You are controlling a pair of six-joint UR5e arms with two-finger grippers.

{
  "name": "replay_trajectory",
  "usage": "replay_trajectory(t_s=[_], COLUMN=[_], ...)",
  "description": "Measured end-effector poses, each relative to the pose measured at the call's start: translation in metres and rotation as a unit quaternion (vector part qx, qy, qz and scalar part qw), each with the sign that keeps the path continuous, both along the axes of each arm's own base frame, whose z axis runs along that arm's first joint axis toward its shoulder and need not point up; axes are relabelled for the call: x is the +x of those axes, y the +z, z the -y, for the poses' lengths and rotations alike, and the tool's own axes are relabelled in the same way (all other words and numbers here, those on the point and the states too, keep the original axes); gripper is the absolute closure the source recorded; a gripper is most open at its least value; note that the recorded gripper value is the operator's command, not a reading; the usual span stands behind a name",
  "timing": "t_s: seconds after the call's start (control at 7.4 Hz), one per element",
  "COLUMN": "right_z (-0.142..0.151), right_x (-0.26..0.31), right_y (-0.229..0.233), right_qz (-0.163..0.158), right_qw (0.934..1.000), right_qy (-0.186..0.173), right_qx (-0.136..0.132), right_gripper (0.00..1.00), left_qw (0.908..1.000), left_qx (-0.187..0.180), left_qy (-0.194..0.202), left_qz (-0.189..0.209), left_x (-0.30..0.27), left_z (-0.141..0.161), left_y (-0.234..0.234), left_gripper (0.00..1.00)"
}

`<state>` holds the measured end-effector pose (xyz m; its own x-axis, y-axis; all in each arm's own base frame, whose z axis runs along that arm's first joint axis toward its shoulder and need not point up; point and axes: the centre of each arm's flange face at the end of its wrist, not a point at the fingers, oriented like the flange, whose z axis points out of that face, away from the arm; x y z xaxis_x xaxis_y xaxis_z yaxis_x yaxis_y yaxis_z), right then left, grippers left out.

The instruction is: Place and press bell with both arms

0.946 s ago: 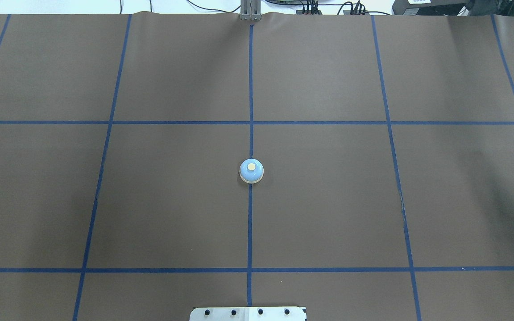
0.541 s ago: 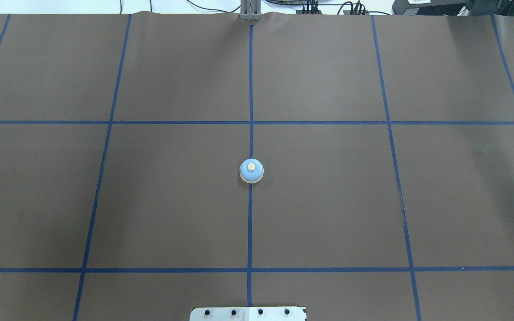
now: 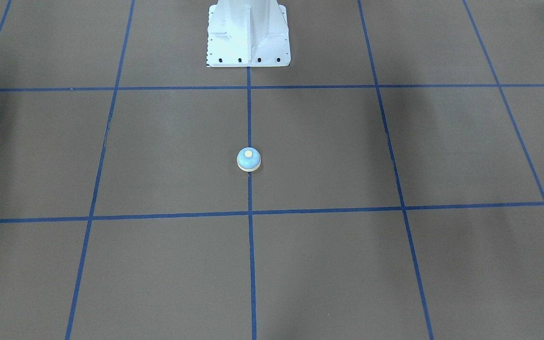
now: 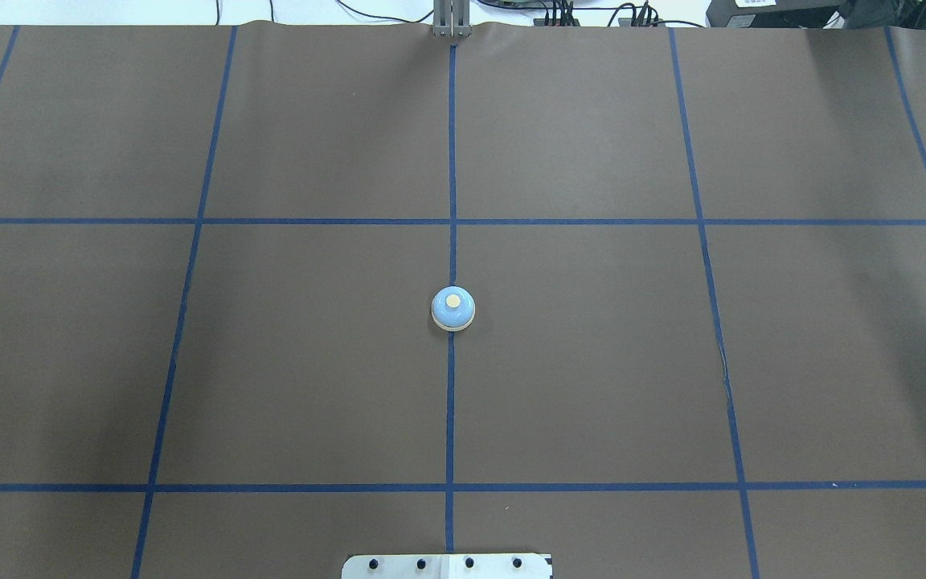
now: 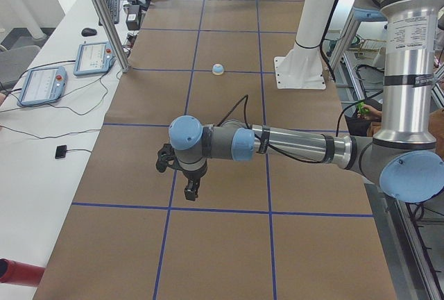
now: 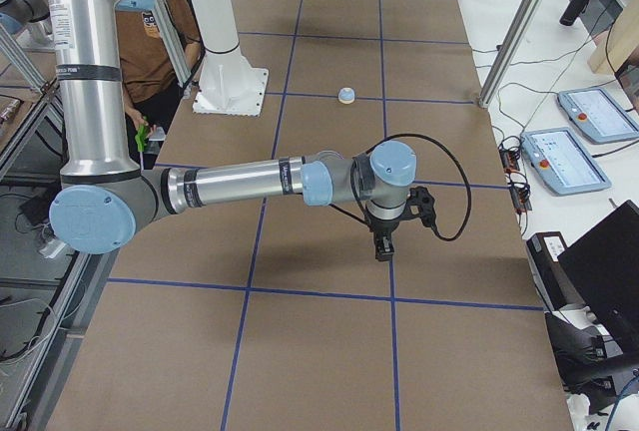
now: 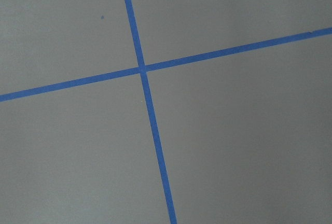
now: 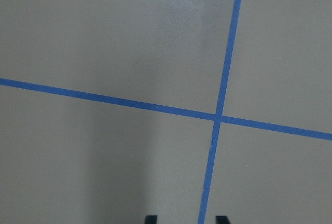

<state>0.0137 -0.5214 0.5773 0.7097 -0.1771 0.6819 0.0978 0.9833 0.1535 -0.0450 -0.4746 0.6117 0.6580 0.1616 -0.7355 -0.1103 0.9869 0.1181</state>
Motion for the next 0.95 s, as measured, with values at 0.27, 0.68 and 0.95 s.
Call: replay_trajectory(t_s=[0.27, 0.68, 0.95], right_z=[0.0, 0.001, -0.004], right_x=[-0.007, -0.01, -0.009], right_y=[-0.003, -0.005, 0.003], right_qz=[0.003, 0.005, 0.0], right_qw=[1.0, 0.9999, 1.0], right_qy=[-0.007, -0.009, -0.008], right_qx=[0.003, 0.004, -0.002], right_gripper=[0.0, 0.0, 0.0], left_qw=[0.9998, 0.9996, 0.9997], left_qx=[-0.02, -0.023, -0.02], left_qy=[-0.007, -0.016, -0.017], left_qz=[-0.001, -0.001, 0.0], left_x=[-0.004, -0.012, -0.014], left_z=[-0.004, -0.008, -0.007], left_y=[0.015, 0.02, 0.02], left_gripper=[0.0, 0.0, 0.0])
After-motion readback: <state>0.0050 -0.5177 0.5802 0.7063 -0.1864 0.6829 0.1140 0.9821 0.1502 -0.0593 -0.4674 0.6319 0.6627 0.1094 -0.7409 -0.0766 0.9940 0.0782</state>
